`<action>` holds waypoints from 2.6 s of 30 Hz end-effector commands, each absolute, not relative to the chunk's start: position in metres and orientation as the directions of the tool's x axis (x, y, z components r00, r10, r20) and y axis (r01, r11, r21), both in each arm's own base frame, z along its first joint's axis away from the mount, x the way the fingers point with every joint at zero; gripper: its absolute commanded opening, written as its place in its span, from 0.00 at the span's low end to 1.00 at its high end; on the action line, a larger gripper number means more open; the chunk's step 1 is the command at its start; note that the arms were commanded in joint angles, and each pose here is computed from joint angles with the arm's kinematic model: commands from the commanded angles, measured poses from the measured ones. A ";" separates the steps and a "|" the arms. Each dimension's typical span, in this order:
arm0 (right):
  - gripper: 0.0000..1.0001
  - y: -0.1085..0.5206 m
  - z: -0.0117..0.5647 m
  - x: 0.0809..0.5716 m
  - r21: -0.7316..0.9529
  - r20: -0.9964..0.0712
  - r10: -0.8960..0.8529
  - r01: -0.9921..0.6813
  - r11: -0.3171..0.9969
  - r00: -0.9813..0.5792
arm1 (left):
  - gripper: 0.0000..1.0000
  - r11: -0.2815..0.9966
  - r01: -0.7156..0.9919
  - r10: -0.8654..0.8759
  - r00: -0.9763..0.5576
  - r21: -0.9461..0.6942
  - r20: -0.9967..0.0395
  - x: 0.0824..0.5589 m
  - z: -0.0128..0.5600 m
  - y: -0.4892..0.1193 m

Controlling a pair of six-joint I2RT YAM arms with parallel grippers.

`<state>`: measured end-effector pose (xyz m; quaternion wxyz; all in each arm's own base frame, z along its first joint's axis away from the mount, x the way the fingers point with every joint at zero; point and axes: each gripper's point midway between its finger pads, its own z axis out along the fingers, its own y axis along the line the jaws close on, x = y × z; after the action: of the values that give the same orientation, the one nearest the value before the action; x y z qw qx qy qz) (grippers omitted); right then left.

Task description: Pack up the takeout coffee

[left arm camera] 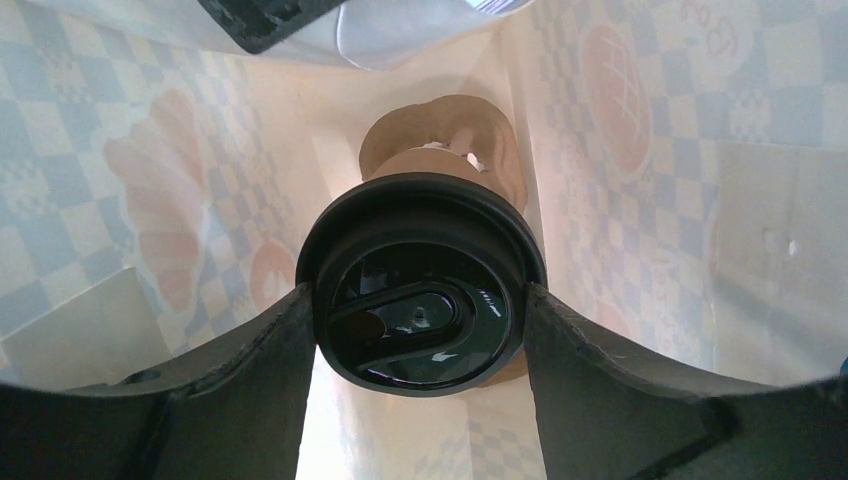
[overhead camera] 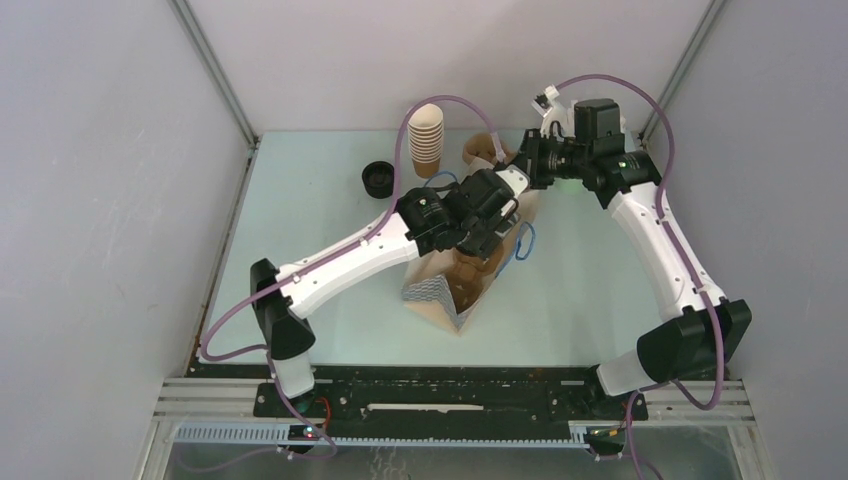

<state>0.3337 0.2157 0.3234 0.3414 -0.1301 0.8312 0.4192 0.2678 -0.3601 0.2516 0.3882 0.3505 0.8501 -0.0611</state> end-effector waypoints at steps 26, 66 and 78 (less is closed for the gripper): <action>0.00 0.233 0.333 0.333 0.668 -0.653 0.131 -0.486 0.564 -0.746 | 0.37 0.682 0.717 0.635 -0.487 0.140 -0.600 0.265 0.204 -0.381; 0.00 0.200 0.333 0.348 0.895 -0.377 0.600 -0.110 0.433 -0.705 | 0.36 0.672 0.739 0.560 -0.474 0.038 -0.679 0.265 0.247 -0.380; 0.00 0.202 0.323 0.343 0.877 -0.403 0.537 -0.147 0.457 -0.741 | 0.36 0.650 0.760 0.591 -0.502 0.006 -0.631 0.256 0.203 -0.392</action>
<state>0.3459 0.1942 0.3010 0.3194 0.1581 0.8010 0.4811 0.2681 -0.3828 0.2273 0.3311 0.3714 0.8580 -0.1277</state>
